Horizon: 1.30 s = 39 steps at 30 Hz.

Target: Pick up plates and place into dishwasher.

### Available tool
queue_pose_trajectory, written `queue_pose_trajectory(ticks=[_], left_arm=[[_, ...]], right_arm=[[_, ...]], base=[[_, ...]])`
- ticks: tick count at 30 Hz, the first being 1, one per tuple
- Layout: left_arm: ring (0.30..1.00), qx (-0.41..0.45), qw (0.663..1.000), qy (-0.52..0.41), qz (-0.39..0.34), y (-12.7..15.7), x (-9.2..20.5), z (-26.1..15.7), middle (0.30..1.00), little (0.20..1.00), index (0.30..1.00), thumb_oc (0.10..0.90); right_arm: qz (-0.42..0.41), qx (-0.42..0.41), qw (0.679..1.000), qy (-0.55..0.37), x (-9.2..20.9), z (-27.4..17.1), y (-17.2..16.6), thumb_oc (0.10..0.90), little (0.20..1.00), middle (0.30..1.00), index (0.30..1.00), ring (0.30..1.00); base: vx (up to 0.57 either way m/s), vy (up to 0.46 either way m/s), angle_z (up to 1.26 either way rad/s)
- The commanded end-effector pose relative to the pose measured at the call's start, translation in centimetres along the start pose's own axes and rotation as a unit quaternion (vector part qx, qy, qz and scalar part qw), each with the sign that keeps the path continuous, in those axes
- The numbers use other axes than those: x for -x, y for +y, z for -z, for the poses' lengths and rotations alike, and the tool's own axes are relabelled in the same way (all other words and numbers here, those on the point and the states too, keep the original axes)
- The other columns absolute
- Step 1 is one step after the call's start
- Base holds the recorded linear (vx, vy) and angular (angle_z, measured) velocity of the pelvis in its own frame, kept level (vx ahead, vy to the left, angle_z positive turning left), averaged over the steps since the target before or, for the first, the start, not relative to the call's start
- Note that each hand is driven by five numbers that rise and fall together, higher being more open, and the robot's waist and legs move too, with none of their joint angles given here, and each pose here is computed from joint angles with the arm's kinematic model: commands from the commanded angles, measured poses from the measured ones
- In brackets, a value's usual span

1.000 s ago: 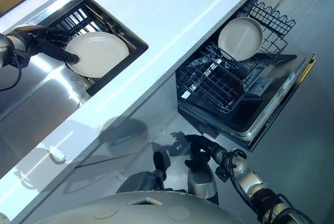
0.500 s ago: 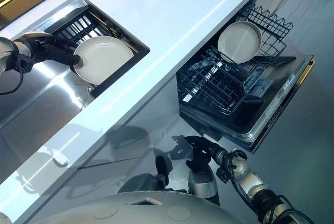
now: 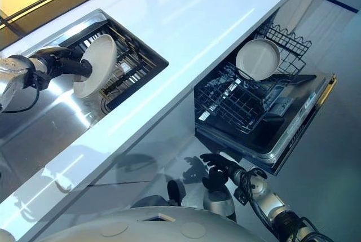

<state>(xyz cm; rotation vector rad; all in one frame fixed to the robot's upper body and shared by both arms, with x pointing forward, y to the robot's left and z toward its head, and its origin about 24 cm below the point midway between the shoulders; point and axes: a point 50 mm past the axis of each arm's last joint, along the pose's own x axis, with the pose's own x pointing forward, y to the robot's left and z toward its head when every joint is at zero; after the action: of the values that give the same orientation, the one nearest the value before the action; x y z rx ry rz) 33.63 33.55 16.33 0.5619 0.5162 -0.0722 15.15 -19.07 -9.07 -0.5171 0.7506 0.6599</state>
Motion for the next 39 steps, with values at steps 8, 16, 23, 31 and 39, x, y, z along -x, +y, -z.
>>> queue_pose_trajectory(ticks=[8, 16, 23, 31, 39], left_arm=[[0.3, 0.137, 0.922, -0.34, 0.122, -5.3, 1.4, -11.1, 0.3, 0.2, 0.3, 0.1], [0.3, 0.133, 0.928, -0.348, 0.025, -2.1, 3.2, -8.7, 0.3, 0.2, 0.3, 0.1], [0.3, 0.131, 0.931, -0.341, -0.011, 1.9, 4.6, -7.0, 0.3, 0.2, 0.3, 0.1], [0.3, 0.133, 0.922, -0.362, -0.031, 2.3, 5.5, -7.0, 0.3, 0.2, 0.3, 0.1], [0.3, 0.103, 0.93, -0.353, 0.011, 0.2, 4.9, -6.5, 0.3, 0.2, 0.3, 0.1]], right_arm=[[0.004, -0.053, 0.992, -0.115, 0.6, -3.7, -0.6, 0.8, 0.9, 0.9, 0.9, 0.9], [0.021, -0.162, 0.918, -0.361, 4.7, -12.3, -5.3, 0.8, 0.9, 0.9, 0.9, 0.9], [-0.009, -0.221, 0.816, -0.534, 10.6, -16.9, -10.3, 0.8, 0.9, 0.9, 0.9, 0.9], [0.229, -0.08, 0.754, -0.61, 17.5, -19.8, -15.2, 0.8, 0.9, 0.9, 0.9, 0.9], [0.21, -0.032, 0.759, -0.615, 17.7, -22.0, -14.9, 0.8, 0.9, 0.9, 0.9, 0.9]], base=[[-0.05, -0.08, 0.09], [-0.09, -0.047, 0.05], [-0.08, -0.019, 0.05], [-0.04, -0.001, 0.07], [-0.01, -0.002, 0.01]])
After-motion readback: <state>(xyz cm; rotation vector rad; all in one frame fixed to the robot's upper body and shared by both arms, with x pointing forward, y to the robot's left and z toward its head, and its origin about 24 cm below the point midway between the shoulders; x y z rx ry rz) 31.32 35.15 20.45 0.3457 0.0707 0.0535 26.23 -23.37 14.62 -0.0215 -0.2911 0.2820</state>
